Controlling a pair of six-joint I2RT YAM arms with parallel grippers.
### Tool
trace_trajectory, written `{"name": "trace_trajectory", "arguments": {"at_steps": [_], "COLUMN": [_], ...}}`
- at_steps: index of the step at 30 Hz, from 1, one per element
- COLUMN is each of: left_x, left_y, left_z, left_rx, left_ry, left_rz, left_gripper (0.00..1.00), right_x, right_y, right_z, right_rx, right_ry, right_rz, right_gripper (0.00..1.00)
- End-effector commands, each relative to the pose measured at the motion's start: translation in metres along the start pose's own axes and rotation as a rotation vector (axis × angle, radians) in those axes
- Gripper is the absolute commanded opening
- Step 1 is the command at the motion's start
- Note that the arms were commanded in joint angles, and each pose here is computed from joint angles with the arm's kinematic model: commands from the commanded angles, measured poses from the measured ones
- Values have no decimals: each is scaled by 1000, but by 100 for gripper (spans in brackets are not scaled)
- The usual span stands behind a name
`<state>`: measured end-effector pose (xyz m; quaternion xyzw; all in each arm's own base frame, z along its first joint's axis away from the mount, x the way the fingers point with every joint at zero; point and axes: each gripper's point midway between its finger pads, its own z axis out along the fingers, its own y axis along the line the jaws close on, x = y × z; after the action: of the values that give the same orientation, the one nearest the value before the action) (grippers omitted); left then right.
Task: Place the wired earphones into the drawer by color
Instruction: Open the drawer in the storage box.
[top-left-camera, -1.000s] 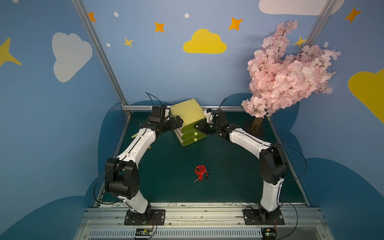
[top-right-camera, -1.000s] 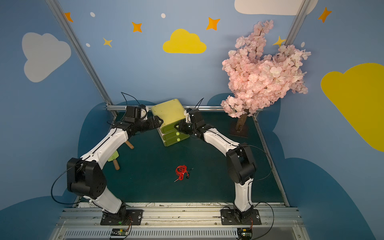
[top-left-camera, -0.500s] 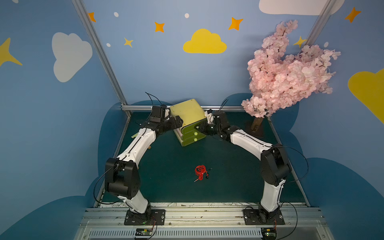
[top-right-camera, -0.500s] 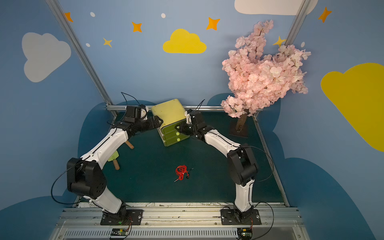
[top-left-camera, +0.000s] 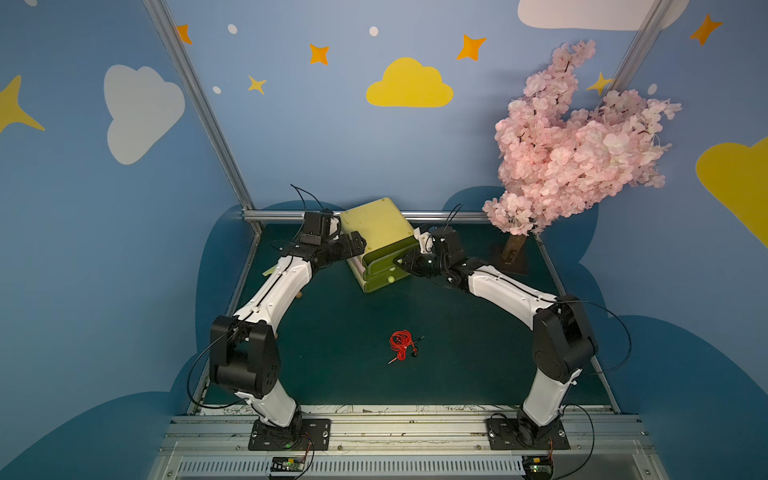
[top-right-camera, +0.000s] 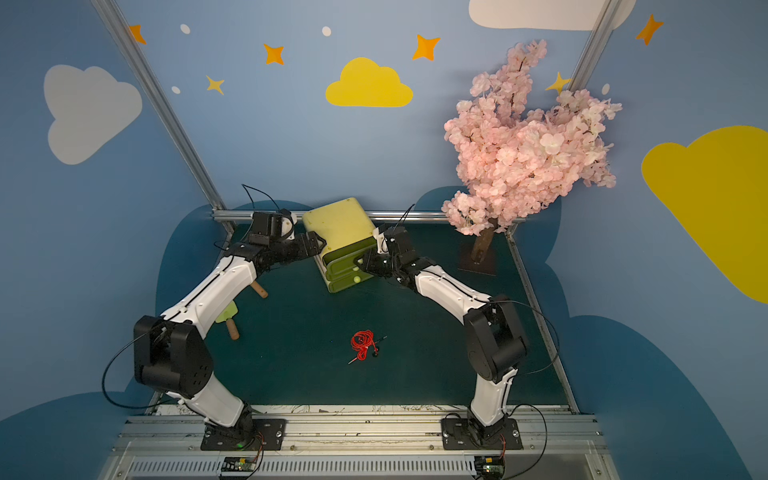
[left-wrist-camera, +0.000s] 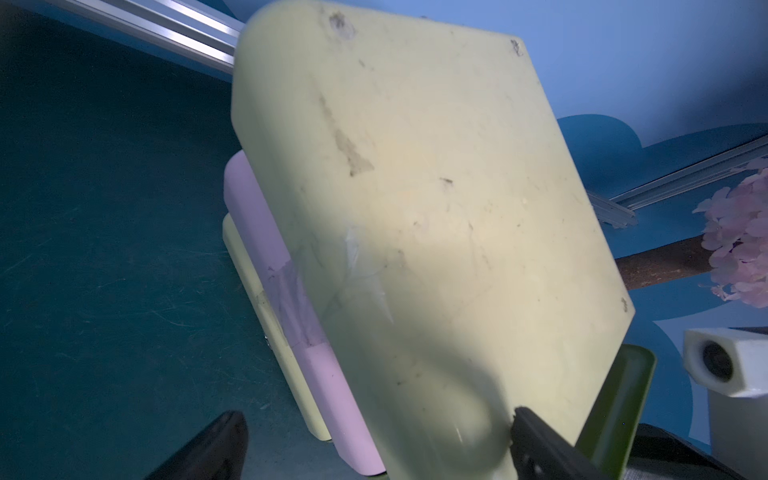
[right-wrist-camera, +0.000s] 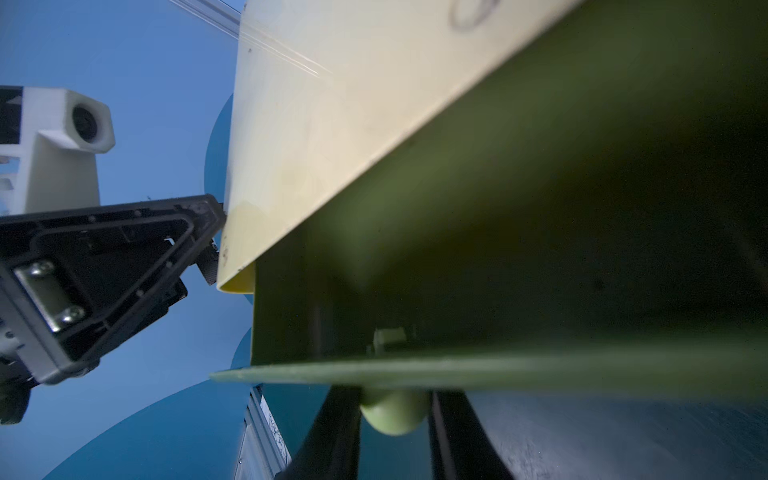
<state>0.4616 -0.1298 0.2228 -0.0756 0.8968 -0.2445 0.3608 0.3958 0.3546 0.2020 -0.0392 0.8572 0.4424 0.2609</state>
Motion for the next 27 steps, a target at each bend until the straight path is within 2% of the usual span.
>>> {"name": "trace_trajectory", "arguments": {"at_steps": [1,27], "left_x": [13,12], "left_y": [12,10], "left_z": [6,3], "left_rx": [-34,-32], "left_ry": [41,32], "left_rz": [-10,-13], "left_gripper": [100,100], "right_x": [2,43], "right_y": [1,-18], "right_z": [-14,-52], "right_rx": [4,53], "right_ry": [-5,25], "right_rz": [-12,-22], "right_gripper": [26,26]}}
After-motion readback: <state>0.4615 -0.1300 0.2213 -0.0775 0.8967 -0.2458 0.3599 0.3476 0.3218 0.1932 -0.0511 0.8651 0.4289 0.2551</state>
